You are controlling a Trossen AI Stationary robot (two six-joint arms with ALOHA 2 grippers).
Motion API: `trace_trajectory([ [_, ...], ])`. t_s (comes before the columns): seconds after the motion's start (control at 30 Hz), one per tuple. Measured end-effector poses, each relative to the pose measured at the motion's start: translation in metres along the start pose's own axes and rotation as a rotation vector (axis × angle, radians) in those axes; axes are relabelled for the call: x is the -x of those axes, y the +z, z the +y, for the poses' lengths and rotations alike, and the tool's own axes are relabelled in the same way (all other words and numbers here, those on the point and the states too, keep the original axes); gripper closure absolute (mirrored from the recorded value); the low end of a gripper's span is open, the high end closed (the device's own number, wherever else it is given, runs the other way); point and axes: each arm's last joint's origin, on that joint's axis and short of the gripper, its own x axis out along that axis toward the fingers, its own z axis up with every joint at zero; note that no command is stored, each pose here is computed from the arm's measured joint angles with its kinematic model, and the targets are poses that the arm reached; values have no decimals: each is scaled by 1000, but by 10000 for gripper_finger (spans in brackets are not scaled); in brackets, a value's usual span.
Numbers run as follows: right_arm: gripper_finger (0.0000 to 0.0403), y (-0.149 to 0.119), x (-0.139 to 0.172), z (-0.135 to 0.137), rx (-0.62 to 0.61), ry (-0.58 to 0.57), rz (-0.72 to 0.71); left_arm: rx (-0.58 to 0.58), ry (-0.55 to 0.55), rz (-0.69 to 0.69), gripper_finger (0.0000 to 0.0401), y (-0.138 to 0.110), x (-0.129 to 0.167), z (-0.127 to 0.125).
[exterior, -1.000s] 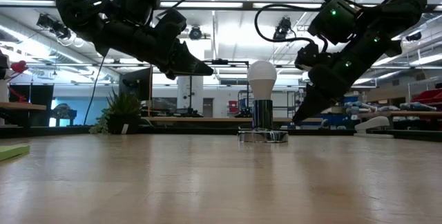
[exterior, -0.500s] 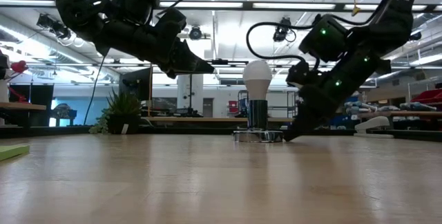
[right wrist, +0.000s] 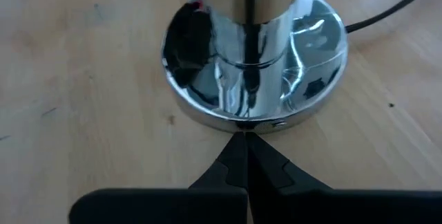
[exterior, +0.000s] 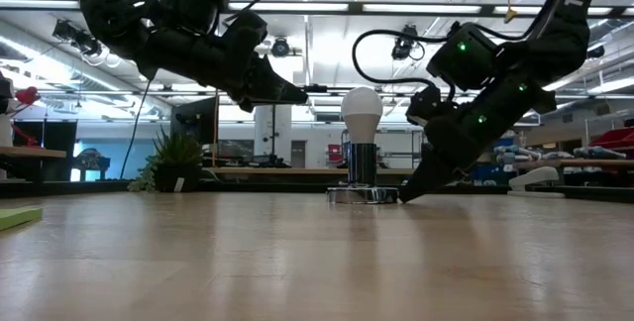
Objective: Screw lightbulb
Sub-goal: Remove the lightbulb from the lamp
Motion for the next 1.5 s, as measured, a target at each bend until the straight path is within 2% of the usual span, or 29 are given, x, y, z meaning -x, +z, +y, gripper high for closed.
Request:
trace_trajectory([
  [0.33,399,13,21,3,4,15,-38,36,-25,-25,399,-9,6,-1],
  [0.5,398,24,36,6,0,33,-110,42,-25,-28,400,-11,6,-1],
  [0.83,395,32,48,10,-17,54,-170,88,-126,-110,400,-35,-19,-4],
  [1.13,394,39,55,10,-39,54,-201,107,-70,-50,401,-60,-44,-2],
  [1.27,390,54,62,12,-103,17,-147,114,-68,-51,401,-59,-58,-1],
  [1.37,376,69,68,14,-106,-44,-70,114,-57,-54,401,-59,-63,3],
  [1.5,351,98,80,18,-88,-69,-56,124,-37,-55,401,-60,-62,10],
])
